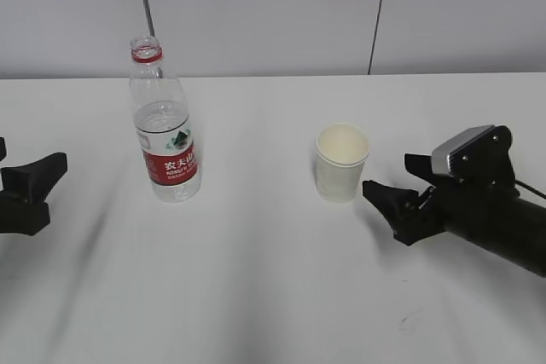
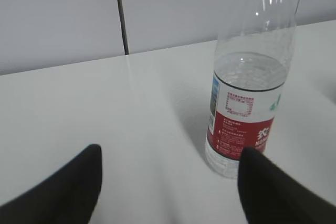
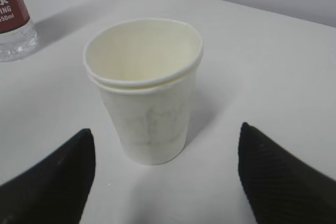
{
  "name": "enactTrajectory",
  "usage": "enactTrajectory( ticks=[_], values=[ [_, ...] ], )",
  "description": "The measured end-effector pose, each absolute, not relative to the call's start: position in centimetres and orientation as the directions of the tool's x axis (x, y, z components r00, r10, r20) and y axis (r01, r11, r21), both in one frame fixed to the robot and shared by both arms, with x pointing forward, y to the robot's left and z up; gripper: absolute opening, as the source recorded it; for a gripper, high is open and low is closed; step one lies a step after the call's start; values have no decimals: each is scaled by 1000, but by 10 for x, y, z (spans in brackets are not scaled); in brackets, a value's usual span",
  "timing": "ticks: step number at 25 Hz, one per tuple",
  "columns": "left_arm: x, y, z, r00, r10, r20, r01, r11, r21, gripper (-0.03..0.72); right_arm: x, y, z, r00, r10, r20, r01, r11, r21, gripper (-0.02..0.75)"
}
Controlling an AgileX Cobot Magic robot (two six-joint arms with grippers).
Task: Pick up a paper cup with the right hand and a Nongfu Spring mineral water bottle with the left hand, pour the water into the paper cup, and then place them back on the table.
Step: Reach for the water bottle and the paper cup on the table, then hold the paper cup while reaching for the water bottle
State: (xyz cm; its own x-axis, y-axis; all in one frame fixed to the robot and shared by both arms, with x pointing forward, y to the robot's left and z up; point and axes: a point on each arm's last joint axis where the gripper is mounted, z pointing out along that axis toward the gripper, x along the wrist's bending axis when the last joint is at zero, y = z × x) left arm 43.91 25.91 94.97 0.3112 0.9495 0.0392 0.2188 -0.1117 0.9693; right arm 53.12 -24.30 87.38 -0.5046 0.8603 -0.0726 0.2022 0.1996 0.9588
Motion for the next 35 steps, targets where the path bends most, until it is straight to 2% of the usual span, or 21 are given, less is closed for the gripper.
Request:
enactTrajectory(
  ticks=[8,20,27,35],
  values=[
    [439,259,950,309,950,38,219,-110,969,496,557,-238,845,-547,835,-64,210,210,955,634],
    [439,260,950,306,951,36,220,-108,970,496,591,-220,841,-633,763,-127,95,240,966,637],
    [439,260,950,306,951,36,220,-108,970,496,605,-203,825,-663,737,-131,77,242,967,637],
    [439,260,950,306,952,36,220,-107,970,496,610,-201,825,-643,755,-129,75,229,970,615]
  ],
)
